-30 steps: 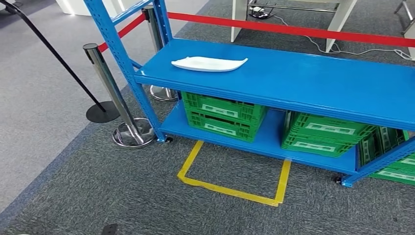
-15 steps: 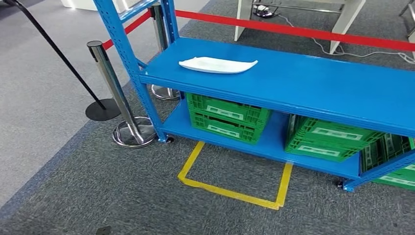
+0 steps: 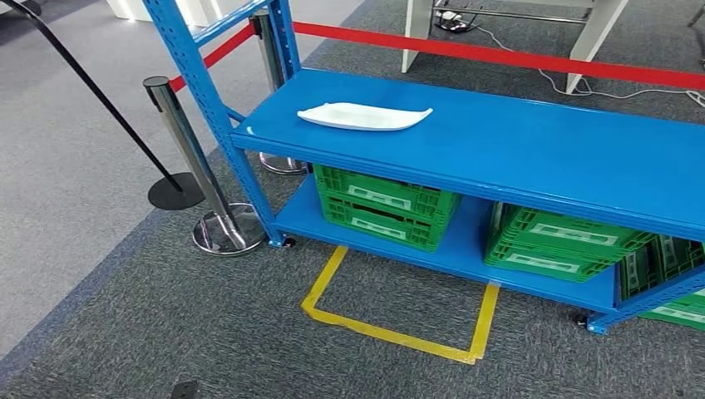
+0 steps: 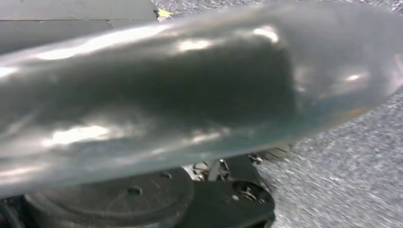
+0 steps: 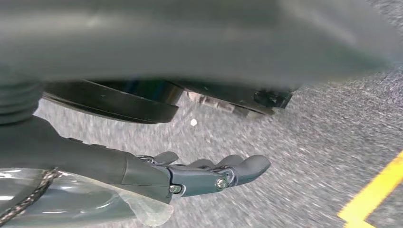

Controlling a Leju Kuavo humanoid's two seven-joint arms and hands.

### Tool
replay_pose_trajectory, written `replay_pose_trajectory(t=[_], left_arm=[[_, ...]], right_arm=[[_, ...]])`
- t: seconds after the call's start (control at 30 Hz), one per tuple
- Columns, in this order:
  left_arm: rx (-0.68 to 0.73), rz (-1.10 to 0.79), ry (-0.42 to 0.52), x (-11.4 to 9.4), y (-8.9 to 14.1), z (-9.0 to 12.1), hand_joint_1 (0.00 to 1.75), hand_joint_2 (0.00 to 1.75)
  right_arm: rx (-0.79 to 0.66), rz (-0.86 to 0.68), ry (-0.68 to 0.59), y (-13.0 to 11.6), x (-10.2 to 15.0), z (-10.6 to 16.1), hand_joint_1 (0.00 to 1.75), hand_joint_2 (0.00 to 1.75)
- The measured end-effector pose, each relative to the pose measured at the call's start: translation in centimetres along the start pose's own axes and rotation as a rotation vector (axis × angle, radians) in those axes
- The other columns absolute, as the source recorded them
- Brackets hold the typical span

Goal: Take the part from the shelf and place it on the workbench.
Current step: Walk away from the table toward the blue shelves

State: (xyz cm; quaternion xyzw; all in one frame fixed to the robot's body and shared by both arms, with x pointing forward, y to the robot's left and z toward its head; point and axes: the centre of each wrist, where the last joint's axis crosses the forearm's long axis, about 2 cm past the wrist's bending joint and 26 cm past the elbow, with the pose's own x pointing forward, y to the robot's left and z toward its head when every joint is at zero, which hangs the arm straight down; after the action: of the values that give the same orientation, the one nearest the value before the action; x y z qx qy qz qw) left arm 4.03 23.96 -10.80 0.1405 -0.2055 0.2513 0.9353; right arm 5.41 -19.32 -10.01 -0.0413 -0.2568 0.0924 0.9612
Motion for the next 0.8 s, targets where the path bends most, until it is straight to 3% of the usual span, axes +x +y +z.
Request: replay_pose_trajectory(t=[0.07, 0.8], left_arm=[[-0.007, -0.004, -0.002, 0.02, -0.22, 0.07, 0.00, 1.75], [-0.028, 0.064, 0.007, -0.23, -0.59, 0.29, 0.00, 1.75]], right_arm=[[0.003, -0.052, 0.015, -0.19, -0.14, -0.02, 0.00, 1.75], [0.003, -0.080, 0.054, -0.73, -0.08, -0.22, 0.00, 1.75]])
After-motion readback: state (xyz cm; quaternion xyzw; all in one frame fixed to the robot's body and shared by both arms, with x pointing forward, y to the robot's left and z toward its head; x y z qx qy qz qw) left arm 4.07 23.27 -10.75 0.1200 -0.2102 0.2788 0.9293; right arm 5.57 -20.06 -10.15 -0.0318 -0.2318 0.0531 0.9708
